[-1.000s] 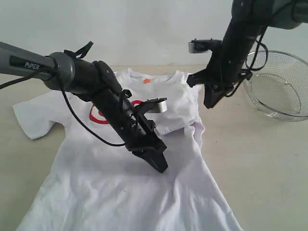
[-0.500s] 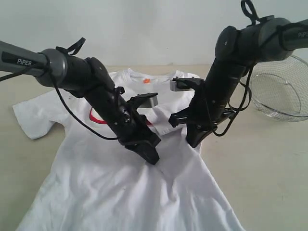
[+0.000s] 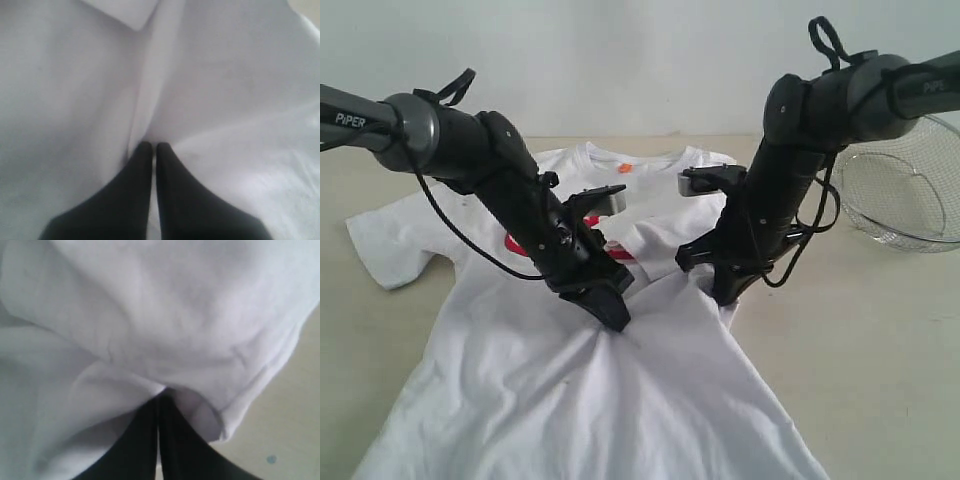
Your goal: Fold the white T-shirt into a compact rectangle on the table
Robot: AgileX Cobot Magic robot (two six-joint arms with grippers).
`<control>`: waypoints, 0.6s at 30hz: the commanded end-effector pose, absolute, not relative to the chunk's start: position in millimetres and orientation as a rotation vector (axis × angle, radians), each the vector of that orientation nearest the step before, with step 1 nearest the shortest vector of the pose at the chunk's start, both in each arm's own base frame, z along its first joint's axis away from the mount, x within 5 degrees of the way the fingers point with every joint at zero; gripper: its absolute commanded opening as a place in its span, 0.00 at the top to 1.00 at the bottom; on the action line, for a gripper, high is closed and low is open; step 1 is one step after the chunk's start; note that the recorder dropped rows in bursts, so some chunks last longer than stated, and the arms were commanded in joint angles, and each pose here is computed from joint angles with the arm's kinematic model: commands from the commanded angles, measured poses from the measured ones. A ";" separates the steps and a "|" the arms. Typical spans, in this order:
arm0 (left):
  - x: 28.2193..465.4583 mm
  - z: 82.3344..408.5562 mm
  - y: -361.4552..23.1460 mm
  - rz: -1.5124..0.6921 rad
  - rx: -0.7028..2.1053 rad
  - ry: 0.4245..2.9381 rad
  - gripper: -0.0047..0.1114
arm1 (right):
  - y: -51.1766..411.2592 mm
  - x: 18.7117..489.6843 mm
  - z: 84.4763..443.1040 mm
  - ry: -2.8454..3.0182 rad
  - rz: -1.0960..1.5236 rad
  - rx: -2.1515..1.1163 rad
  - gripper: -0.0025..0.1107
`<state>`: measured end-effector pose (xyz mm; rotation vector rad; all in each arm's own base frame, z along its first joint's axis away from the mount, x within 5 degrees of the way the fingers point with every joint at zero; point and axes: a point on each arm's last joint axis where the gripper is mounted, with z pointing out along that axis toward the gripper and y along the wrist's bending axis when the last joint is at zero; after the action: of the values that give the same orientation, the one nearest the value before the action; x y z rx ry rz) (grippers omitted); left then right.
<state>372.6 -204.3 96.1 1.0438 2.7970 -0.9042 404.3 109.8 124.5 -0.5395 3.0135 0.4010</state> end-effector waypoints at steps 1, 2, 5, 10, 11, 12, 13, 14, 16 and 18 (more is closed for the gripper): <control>373.0 90.0 -197.6 -0.831 1.083 2.815 0.92 | 92.8 405.2 120.9 3.065 0.127 -0.509 0.98; 373.0 90.0 -197.6 -0.831 1.083 2.815 0.92 | 88.6 405.1 120.6 3.076 0.057 -0.503 0.98; 373.0 90.0 -197.6 -0.831 1.083 2.815 0.92 | 73.2 407.2 120.7 3.088 -0.098 -0.462 0.98; 370.2 90.5 -199.3 -0.852 1.121 2.812 0.92 | 32.8 422.2 126.3 3.033 -0.123 -0.299 0.98; 369.9 90.8 -200.4 -0.860 1.137 2.798 0.92 | 26.7 427.6 129.8 2.998 -0.122 -0.275 0.98; 370.0 91.2 -201.2 -0.872 1.127 2.795 0.92 | 22.6 434.7 136.0 2.954 -0.118 -0.278 0.98; 370.1 91.7 -202.1 -0.886 1.133 2.780 0.92 | 22.3 440.2 143.0 2.925 -0.119 -0.291 0.98; 369.7 92.7 -203.4 -0.913 1.130 2.770 0.92 | 23.0 444.9 151.0 2.907 -0.115 -0.314 0.98; 367.8 94.7 -205.8 -0.974 1.123 2.765 0.92 | 24.2 451.0 165.1 2.894 -0.117 -0.324 0.98; 366.7 95.4 -206.4 -0.996 1.124 2.767 0.92 | 25.3 453.4 176.0 2.892 -0.101 -0.314 0.98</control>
<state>370.3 -205.8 97.6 1.1104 2.7597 -0.9499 450.2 25.1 160.8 -0.3068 2.8995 -0.1082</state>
